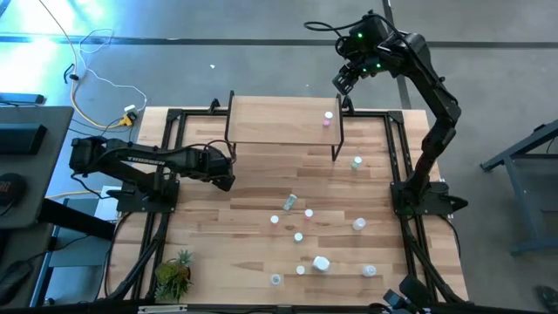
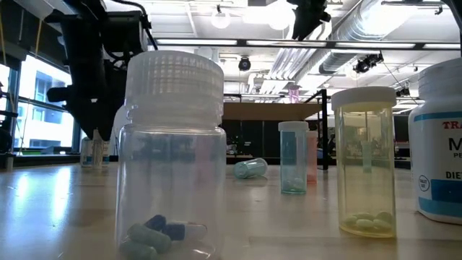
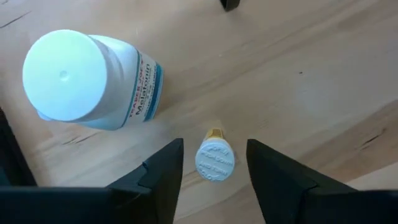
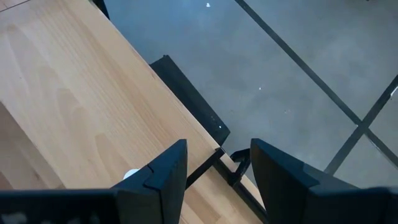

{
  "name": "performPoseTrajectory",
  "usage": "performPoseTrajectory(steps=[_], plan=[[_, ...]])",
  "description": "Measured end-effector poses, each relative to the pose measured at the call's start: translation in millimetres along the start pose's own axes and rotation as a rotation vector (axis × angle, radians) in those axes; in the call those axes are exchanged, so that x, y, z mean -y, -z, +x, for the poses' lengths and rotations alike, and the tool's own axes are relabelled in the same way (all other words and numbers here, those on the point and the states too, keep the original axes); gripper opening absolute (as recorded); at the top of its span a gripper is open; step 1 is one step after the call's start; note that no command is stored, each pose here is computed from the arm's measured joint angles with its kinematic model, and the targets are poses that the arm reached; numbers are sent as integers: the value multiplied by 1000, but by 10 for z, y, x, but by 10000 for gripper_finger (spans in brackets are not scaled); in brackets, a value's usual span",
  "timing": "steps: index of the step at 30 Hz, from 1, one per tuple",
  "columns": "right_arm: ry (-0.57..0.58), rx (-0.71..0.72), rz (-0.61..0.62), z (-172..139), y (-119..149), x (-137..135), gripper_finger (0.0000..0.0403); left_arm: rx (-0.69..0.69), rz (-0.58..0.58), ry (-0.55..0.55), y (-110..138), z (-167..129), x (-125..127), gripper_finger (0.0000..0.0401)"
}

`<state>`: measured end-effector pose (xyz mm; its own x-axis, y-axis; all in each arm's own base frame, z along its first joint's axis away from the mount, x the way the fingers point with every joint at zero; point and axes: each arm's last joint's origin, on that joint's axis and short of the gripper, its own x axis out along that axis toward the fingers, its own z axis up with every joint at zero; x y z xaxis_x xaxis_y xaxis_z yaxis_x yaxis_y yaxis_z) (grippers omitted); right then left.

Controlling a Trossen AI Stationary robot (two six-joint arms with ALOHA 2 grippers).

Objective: Pick and place medicine bottles onto shelf by color
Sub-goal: Put the top yellow pill bottle on the shelf

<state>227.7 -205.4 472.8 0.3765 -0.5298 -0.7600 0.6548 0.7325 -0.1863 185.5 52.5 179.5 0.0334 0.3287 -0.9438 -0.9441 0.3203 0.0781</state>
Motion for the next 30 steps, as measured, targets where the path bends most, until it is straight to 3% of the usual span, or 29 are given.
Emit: performPoseTrajectory(steps=[12, 21, 30], plan=[[-2, 0, 0, 0, 0, -1, 168, 0, 23, -3, 1, 4, 2, 72], [-2, 0, 2, 0, 0, 0, 168, -49, 53, 18, -12, -57, 13, 80], [1, 0, 6, 0, 0, -1, 168, -31, 126, 21, -257, -572, 68, 77]])
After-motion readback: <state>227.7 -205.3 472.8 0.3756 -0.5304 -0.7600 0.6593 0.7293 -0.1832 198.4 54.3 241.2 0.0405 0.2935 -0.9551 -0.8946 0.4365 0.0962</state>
